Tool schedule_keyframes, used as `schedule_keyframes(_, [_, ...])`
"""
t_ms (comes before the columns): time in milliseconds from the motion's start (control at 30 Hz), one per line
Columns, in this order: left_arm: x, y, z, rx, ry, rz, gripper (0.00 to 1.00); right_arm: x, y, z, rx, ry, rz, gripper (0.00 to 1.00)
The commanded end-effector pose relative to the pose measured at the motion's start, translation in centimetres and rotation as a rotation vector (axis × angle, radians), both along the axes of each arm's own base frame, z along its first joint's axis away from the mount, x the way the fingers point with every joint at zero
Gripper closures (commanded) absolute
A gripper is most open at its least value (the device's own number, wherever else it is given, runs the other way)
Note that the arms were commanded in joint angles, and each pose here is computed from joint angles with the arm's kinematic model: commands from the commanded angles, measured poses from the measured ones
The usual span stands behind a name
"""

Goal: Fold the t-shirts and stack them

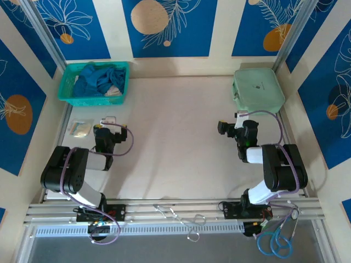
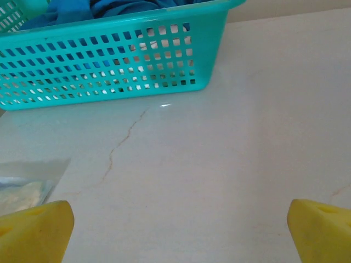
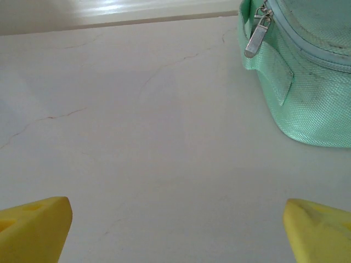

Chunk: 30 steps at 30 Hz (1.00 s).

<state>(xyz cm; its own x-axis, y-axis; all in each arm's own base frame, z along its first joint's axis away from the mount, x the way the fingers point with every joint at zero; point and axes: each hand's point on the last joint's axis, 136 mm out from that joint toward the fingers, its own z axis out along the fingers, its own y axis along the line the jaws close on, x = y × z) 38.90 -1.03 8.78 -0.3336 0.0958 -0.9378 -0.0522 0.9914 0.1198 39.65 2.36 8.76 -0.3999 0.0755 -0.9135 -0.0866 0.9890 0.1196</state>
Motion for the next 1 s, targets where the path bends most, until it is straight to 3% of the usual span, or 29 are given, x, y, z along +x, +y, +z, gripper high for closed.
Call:
schedule_keyframes(0, [0.6, -0.6, 0.6, -0.006, -0.02, -0.046, 0.01, 0.0, -0.1, 0.6, 0.0, -0.028, -0.014, 0.01])
schedule_keyframes(333, [0.6, -0.6, 0.6, -0.008, -0.019, -0.045, 0.01, 0.1, -0.2, 0.6, 0.006, -0.022, -0.012, 0.01])
schedule_keyframes(500, [0.4, 0.8, 0.7, -0.011, -0.031, 0.041, 0.01, 0.1, -0.1, 0.6, 0.005, -0.025, -0.011, 0.01])
schedule_keyframes(967, [0.4, 0.8, 0.7, -0.015, -0.029, 0.041, 0.01, 0.1, -0.1, 0.7, 0.005, -0.027, -0.01, 0.01])
